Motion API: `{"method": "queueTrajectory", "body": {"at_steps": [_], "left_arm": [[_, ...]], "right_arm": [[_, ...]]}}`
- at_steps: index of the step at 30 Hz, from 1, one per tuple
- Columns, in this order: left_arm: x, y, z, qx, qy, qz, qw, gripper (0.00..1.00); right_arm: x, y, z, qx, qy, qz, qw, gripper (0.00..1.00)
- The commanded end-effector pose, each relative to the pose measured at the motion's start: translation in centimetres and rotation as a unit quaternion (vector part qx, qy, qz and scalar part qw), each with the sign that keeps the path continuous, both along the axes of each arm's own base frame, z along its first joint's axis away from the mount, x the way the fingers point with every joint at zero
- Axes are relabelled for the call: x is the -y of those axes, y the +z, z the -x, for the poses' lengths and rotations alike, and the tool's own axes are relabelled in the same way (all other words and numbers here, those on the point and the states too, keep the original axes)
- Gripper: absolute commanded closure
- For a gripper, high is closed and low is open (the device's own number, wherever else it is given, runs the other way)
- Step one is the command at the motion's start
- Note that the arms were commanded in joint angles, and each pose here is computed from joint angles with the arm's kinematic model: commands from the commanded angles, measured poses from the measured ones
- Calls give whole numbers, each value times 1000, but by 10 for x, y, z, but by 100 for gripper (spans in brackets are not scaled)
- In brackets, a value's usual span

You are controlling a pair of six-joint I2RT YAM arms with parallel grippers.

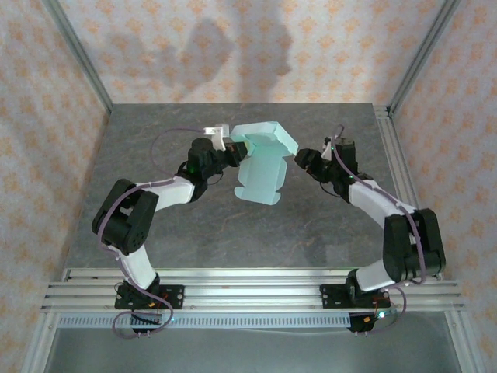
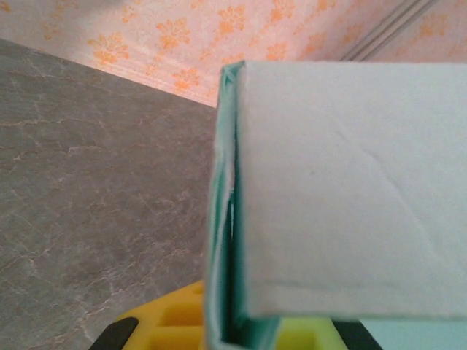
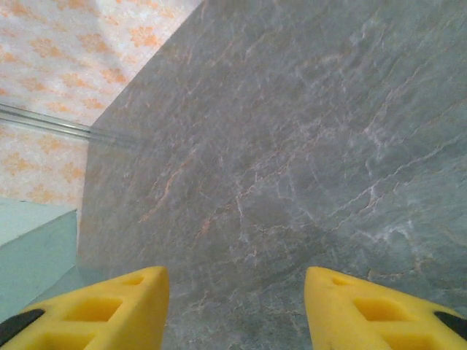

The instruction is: Fold the paper box

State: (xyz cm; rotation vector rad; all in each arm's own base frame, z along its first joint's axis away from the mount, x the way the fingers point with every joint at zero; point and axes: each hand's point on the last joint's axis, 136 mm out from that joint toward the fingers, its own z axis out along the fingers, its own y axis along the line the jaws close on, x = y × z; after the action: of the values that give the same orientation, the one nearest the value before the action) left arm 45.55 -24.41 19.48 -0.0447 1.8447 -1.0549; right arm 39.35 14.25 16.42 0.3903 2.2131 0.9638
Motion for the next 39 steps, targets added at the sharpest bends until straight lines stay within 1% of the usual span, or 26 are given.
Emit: {"method": "queueTrajectory", "body": {"at_steps": [1, 3, 5, 9, 12, 17, 19, 24, 27, 29, 30, 32, 34, 39], "left_arm": [[-10, 25, -12, 12, 31, 66, 997, 100], [-11, 32, -13, 14, 31, 88, 996, 100], [-8, 38, -12, 19, 24, 102, 994, 100], [-7, 46, -11, 32, 15, 111, 993, 100], [-4, 50, -11, 35, 6, 113, 993, 100], [-3, 51, -10, 38, 2, 111, 993, 100], [-4, 56, -9, 53, 2, 112, 992, 100], [-4, 56, -8, 56, 2, 105, 993, 100], [-5, 55, -7, 56, 4, 104, 993, 100], [-5, 56, -7, 56, 5, 105, 993, 100], [-5, 55, -7, 56, 5, 104, 993, 100], [-5, 55, -7, 56, 6, 102, 993, 100], [-5, 56, -7, 58, 6, 99, 993, 100], [-5, 58, -6, 63, 4, 97, 993, 100]], "right_arm": [[7, 21, 7, 38, 5, 29, 999, 48], [1, 34, 11, 64, 20, 9, 998, 48], [-9, 50, 17, 95, 40, -29, 994, 48], [-32, 87, 26, 157, 92, -113, 977, 48], [-45, 109, 35, 189, 120, -145, 964, 48], [-63, 127, 44, 220, 151, -145, 953, 45], [-68, 136, 45, 230, 159, -146, 949, 44], [-79, 151, 46, 247, 177, -156, 940, 44], [-78, 158, 47, 259, 174, -166, 935, 44], [-76, 159, 45, 260, 167, -166, 936, 44], [-74, 160, 44, 263, 159, -165, 937, 44], [-63, 160, 38, 271, 118, -161, 942, 45], [-56, 162, 36, 276, 101, -157, 943, 45], [-63, 166, 40, 272, 123, -171, 939, 45]]}}
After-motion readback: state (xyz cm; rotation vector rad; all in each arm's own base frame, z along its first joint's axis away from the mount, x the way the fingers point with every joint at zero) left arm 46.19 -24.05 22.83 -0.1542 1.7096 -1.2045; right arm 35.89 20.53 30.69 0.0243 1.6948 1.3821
